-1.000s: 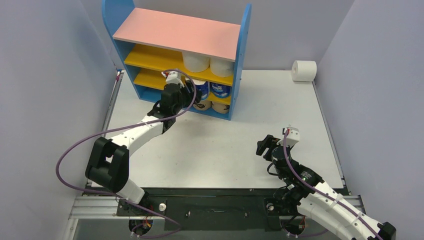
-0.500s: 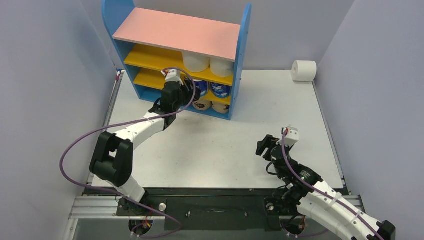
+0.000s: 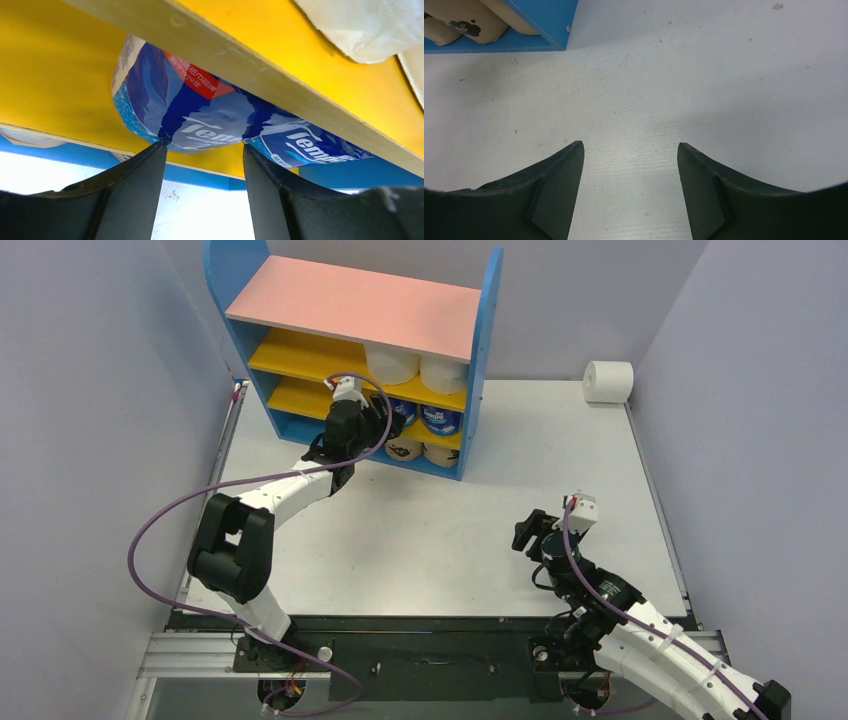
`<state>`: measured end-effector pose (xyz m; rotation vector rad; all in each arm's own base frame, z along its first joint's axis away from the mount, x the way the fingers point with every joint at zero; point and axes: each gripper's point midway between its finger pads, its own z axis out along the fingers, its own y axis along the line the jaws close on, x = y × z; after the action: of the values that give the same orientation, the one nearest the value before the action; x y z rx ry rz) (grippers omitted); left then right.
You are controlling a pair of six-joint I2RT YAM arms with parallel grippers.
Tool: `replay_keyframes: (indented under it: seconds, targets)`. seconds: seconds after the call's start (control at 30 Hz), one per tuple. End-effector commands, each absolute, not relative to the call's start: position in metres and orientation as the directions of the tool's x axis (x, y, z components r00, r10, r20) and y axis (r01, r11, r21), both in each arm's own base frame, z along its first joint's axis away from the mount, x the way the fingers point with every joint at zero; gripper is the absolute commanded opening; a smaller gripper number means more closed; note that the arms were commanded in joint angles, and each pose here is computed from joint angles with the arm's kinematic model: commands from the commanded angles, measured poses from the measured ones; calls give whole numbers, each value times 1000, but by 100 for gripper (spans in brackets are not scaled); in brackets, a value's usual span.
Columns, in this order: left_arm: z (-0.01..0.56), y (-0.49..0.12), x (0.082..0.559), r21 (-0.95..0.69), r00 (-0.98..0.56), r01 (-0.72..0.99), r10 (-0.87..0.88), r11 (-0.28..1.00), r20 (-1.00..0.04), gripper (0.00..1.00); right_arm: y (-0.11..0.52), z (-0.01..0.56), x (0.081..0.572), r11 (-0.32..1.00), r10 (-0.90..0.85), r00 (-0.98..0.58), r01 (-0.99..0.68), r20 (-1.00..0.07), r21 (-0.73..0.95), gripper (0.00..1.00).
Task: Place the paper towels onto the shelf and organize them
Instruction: Place the paper towel on the shelf.
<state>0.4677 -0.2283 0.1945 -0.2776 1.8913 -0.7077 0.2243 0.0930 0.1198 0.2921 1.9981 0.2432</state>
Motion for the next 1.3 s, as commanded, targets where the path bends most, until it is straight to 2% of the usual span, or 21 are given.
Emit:
replay_keyframes:
  seconds: [0.0,0.4,0.67,0.9,1.27]
  targets:
    - [229,-237,480,-632,-370,198,-540,749,-756,55,90,127,230,947,321,-383,113,-866,301,64]
    - [250,-219,469,-638,-318,191,-568,746,-759,55,90,127,230,946,323,-382,113,-866,303,64]
    - [257,-176,463,-734,-248,128,-695,667,-675,56,90,128,230,945,325,-379,111,-866,307,64]
    - [241,-161,478,-829,-274,86,-787,552,-552,56,90,129,229,943,331,-376,111,-866,313,64]
    - [237,-167,498,-858,-299,84,-808,507,-507,56,89,130,229,943,333,-374,112,-866,314,64]
